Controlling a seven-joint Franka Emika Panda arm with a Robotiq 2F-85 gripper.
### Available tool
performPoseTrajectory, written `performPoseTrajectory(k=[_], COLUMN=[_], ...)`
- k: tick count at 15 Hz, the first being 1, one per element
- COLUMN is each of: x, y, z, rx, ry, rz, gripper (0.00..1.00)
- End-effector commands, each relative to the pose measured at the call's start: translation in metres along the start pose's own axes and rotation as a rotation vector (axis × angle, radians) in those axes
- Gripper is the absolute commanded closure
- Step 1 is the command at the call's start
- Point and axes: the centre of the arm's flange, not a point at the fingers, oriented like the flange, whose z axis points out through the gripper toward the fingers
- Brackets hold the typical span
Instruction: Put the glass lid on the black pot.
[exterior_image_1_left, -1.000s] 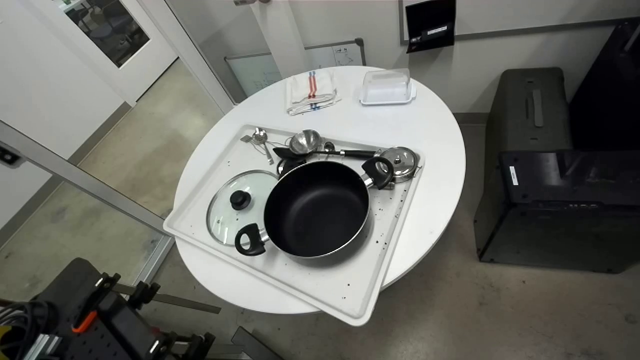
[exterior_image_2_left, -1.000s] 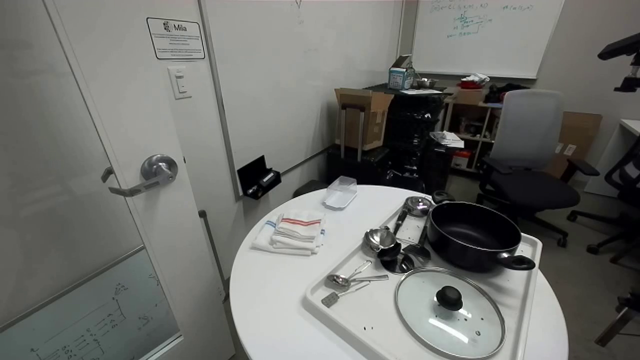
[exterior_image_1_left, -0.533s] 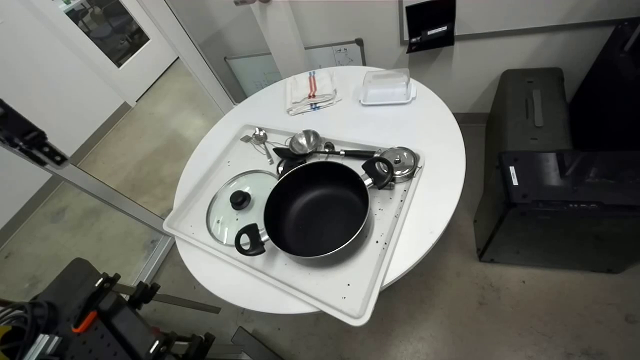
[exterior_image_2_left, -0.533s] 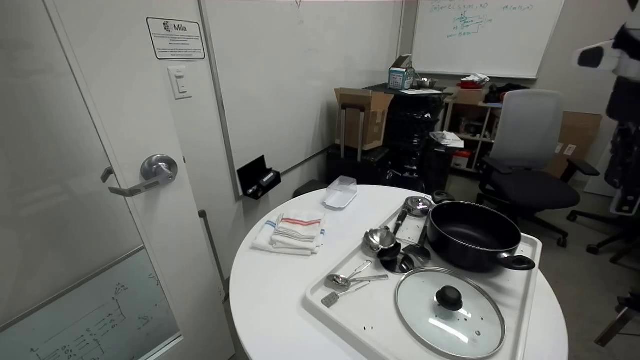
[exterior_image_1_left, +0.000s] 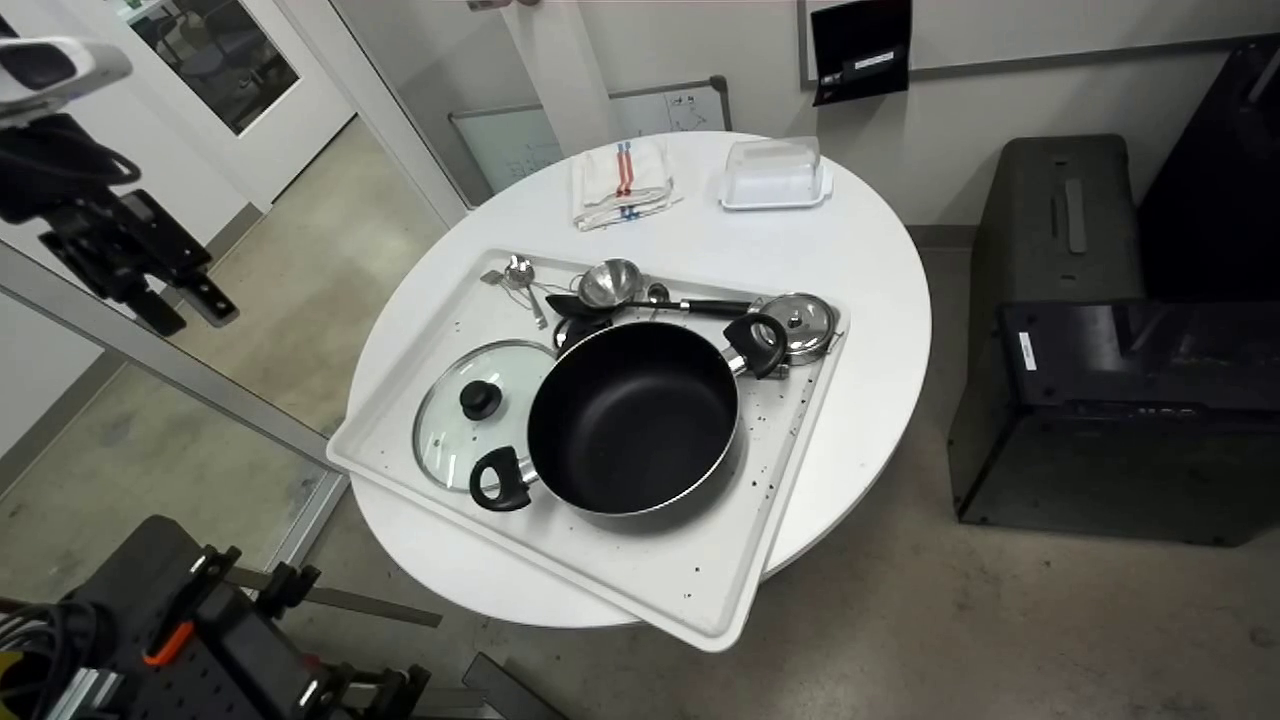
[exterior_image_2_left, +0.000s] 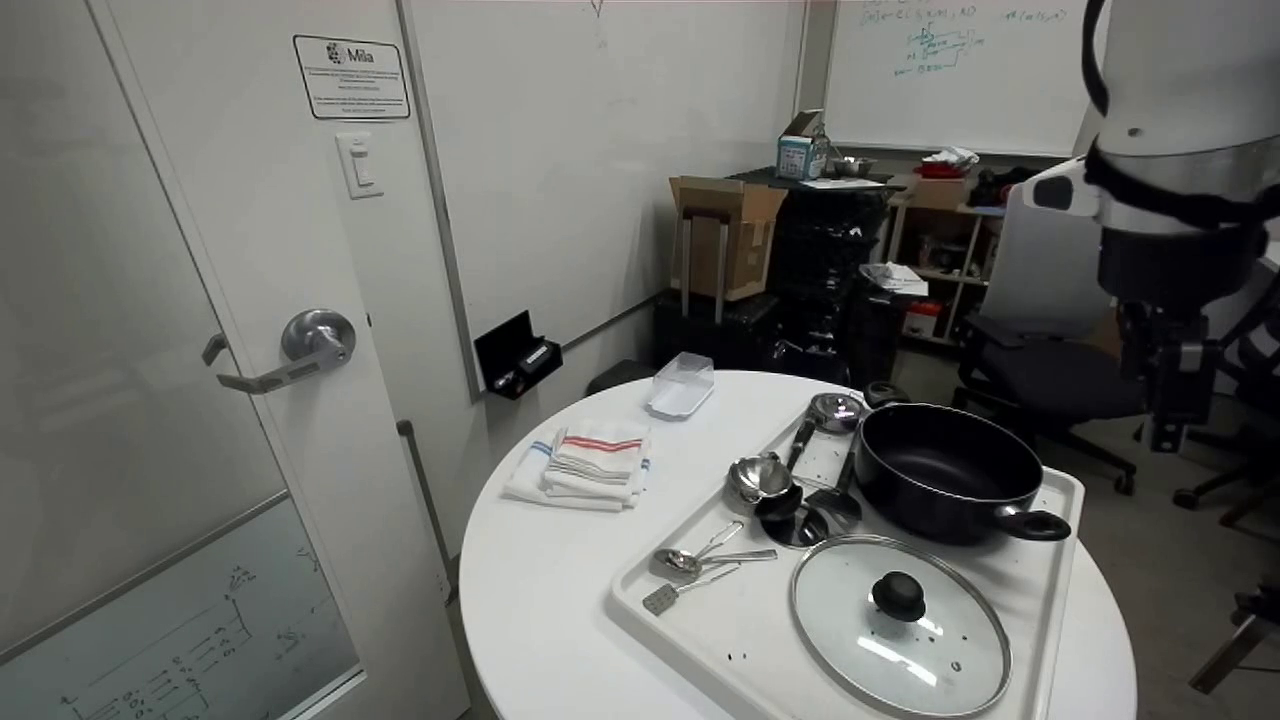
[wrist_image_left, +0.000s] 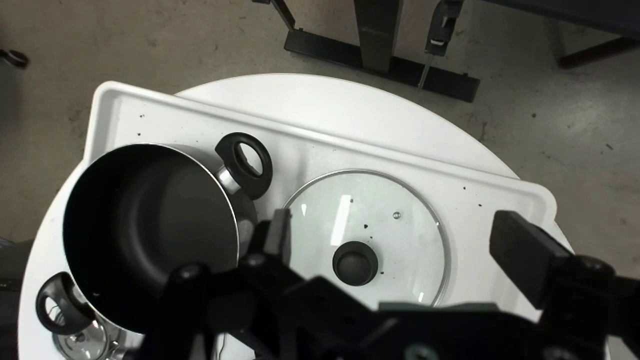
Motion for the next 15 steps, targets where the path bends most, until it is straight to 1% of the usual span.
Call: performPoseTrajectory(k=[1,4,10,15], x=[0.038,0.055,0.096,0.128], y=[0.007,0.014,0.028,0.025], z=[0.020,0.040,0.077,0.110], rx=[-0.021,-0.022,0.006,0.018], ry=[-0.045,-0.065,-0.071,-0.068], rz=[-0.093,-0.145,-0.233,-0.304], gripper=[0.00,0.00,0.00,0.00])
